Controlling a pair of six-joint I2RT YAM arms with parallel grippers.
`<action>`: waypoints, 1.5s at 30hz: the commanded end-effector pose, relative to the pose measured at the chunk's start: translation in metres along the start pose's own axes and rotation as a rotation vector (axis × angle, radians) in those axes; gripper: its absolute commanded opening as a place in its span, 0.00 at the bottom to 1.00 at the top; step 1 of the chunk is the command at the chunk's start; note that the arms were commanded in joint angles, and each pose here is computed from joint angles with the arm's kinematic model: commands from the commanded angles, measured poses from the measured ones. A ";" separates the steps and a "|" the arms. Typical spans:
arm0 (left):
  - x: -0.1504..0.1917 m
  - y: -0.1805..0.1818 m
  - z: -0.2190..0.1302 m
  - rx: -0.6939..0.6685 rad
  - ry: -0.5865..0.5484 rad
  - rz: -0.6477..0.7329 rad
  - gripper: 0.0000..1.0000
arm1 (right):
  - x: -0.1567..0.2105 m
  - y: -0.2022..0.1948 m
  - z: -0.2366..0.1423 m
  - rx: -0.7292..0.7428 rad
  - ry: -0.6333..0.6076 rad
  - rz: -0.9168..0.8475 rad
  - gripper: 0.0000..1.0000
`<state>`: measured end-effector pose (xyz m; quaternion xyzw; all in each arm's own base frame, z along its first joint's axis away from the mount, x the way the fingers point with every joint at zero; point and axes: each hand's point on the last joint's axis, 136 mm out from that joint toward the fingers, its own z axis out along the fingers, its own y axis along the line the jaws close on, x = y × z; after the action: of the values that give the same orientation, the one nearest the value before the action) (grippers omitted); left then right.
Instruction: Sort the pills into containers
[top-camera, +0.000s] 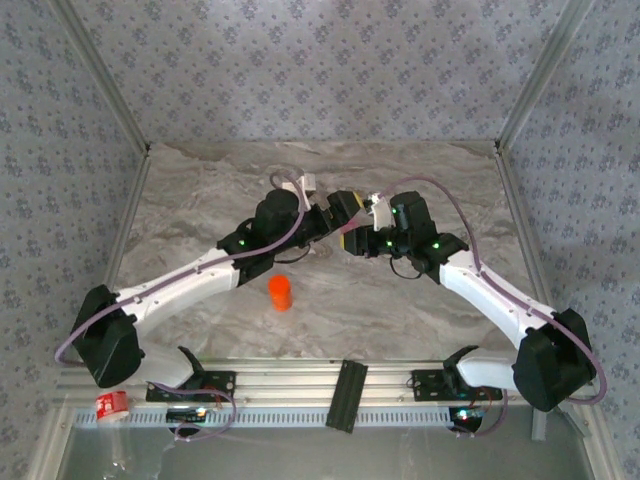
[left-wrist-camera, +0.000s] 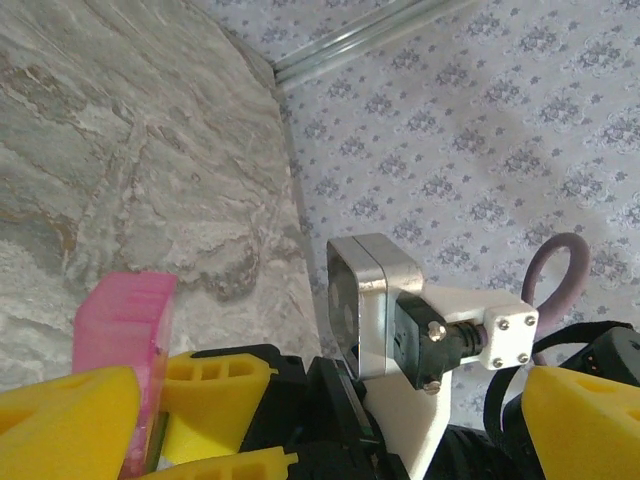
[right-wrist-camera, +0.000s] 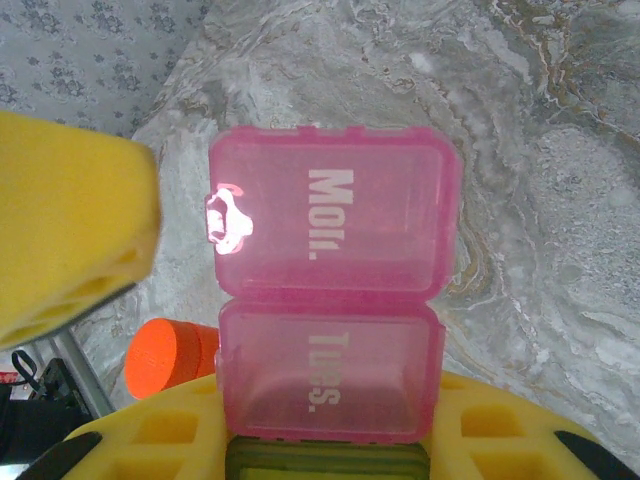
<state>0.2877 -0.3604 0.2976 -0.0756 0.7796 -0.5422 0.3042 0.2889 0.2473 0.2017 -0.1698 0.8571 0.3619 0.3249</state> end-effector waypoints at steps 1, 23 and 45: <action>-0.006 -0.007 -0.008 -0.009 -0.031 0.025 0.96 | -0.003 0.002 -0.003 -0.010 -0.020 0.002 0.22; 0.006 -0.008 0.013 0.037 0.019 -0.029 0.95 | -0.001 0.001 -0.002 -0.012 -0.017 0.009 0.22; -0.002 -0.077 0.005 0.224 0.003 -0.010 0.95 | 0.005 -0.006 0.000 0.005 -0.010 0.021 0.20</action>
<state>0.2804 -0.3957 0.3189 -0.0586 0.7548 -0.5889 0.2830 0.2898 0.2430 0.1928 -0.1591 0.8620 0.3582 0.3215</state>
